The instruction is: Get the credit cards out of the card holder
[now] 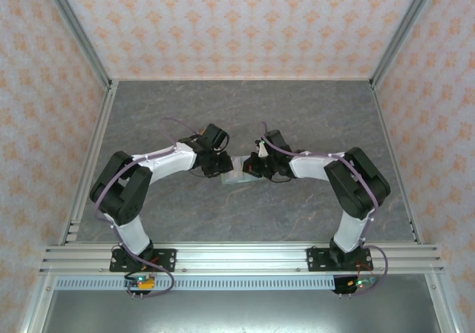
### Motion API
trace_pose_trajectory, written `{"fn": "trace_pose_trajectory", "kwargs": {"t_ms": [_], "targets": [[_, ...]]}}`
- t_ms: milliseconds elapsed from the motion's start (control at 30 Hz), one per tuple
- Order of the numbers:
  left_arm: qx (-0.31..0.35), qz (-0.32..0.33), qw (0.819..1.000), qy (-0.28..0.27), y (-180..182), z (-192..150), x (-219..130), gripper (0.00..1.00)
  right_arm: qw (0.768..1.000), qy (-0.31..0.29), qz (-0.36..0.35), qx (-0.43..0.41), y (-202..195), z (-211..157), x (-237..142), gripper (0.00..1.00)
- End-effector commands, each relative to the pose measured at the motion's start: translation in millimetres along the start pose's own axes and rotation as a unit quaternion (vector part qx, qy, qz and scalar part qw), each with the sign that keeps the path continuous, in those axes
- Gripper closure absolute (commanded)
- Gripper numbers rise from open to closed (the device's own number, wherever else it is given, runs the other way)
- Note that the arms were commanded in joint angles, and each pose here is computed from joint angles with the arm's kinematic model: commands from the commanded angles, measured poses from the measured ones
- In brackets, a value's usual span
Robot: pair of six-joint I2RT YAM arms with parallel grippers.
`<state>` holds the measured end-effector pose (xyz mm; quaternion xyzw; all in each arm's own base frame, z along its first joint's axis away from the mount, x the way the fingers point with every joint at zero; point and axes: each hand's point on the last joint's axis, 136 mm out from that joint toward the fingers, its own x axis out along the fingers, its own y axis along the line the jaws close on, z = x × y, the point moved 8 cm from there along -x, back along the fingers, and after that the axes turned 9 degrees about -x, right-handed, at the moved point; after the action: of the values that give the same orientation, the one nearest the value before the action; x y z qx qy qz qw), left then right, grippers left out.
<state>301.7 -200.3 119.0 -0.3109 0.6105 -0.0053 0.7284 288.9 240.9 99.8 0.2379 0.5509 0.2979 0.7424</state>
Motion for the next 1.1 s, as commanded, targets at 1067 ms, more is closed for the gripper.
{"fn": "trace_pose_trajectory", "kwargs": {"t_ms": [1067], "targets": [[0.001,0.035,0.999,0.028,13.2,-4.0,22.8,0.85,0.999,0.041,-0.013,0.002,-7.1,-2.3,11.4,0.8]]}}
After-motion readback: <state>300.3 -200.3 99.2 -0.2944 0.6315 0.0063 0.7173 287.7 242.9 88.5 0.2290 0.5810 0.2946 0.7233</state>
